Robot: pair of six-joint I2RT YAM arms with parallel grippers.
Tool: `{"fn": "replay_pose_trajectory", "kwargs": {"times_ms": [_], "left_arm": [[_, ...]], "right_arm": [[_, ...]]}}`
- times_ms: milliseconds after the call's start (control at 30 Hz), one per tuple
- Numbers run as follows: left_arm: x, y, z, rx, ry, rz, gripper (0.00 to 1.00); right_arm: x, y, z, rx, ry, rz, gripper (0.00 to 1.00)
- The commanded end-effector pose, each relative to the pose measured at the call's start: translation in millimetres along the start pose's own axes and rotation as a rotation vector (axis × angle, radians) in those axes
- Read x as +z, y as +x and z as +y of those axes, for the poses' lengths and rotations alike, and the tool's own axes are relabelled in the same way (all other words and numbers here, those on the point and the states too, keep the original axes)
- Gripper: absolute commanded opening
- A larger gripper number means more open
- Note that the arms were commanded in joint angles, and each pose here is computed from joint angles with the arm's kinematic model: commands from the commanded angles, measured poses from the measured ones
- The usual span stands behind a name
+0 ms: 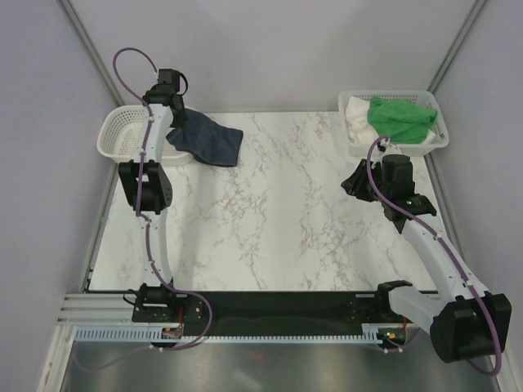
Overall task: Fold and stack the towels
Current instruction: Neatly place the folded towel into the bin
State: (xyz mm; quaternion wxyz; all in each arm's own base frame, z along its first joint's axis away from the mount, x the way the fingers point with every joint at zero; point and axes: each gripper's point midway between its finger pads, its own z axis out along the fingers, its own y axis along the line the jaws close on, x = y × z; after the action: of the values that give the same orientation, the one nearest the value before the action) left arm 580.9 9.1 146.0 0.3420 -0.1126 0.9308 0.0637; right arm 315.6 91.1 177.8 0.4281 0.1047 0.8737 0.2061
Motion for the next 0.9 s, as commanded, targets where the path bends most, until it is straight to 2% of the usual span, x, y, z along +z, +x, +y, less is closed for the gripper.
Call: {"fn": "replay_pose_trajectory", "kwargs": {"times_ms": [0, 300, 400, 433, 600, 867], "left_arm": [[-56, -61, 14, 0.008, -0.035, -0.199, 0.02], [-70, -77, 42, 0.024, -0.145, -0.257, 0.02], [-54, -72, 55, 0.035, -0.174, -0.232, 0.02], [-47, -70, 79, 0.012, -0.205, -0.217, 0.02], [-18, -56, 111, -0.020, -0.240, -0.167, 0.02], [20, -51, 160, -0.057, -0.323, -0.174, 0.02]], "right_arm": [[-2, -19, 5, -0.029, -0.006, -0.059, 0.44], [-4, -21, 5, -0.037, -0.004, -0.069, 0.44], [-5, -23, 6, -0.039, -0.005, -0.073, 0.44], [-6, -22, 7, -0.044, -0.008, -0.072, 0.44], [-6, -22, 7, -0.048, -0.004, -0.072, 0.44], [-6, -19, 12, -0.074, -0.007, -0.061, 0.44]]}}
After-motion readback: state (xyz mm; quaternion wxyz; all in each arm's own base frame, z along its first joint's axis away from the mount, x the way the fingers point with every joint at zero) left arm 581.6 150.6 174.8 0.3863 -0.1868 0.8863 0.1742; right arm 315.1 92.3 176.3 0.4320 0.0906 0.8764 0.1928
